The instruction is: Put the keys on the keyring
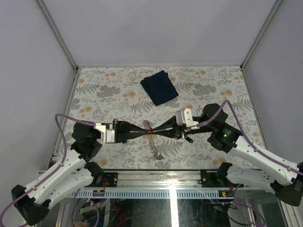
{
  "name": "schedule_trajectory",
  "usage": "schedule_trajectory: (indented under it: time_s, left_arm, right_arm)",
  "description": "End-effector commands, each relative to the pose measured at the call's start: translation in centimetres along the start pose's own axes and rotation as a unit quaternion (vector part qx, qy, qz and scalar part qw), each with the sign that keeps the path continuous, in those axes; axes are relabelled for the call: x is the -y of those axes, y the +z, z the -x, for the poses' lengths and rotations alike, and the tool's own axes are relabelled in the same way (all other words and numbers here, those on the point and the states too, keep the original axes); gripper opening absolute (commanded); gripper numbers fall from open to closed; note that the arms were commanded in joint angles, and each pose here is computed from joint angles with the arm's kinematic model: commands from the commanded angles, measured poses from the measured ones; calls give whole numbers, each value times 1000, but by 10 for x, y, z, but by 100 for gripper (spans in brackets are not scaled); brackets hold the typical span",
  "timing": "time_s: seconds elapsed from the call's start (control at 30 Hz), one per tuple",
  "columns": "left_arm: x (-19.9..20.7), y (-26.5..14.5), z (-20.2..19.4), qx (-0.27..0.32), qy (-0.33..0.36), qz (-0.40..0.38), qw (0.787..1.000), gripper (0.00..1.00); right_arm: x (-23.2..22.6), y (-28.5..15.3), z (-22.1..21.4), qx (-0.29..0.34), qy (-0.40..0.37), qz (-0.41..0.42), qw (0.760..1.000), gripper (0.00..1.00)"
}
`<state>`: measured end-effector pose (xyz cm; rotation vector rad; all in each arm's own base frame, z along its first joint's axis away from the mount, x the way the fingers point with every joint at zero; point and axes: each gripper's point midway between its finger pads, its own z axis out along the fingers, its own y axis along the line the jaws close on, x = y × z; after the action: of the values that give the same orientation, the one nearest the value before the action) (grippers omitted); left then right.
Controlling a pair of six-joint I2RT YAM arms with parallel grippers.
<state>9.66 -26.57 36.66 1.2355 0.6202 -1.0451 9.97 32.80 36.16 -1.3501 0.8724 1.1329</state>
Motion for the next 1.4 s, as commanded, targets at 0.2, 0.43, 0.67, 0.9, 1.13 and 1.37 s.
schedule_trajectory:
  time_s: [0.2, 0.43, 0.67, 0.9, 1.13, 1.37]
  left_arm:
    - [-10, 5, 15, 10, 25, 8, 1000, 0]
    - [-14, 4, 12, 2, 24, 23, 999, 1]
    - [-25, -5, 3, -35, 32, 67, 997, 19]
    - [-31, -11, -6, -60, 21, 93, 994, 21]
    - [-42, -14, -17, -78, -4, 128, 989, 21]
    - [-44, -14, -26, -74, -46, 145, 986, 21]
  right_arm:
    - [3, 8, 29, 40, -24, 6, 999, 11]
    - [10, 6, 29, 23, -25, -13, 999, 0]
    - [26, -11, 15, -69, -40, -61, 995, 0]
    - [38, -27, -7, -162, -49, -84, 982, 0]
    - [50, -40, -28, -238, -48, -106, 964, 0]
    - [57, -47, -43, -272, -31, -129, 953, 0]
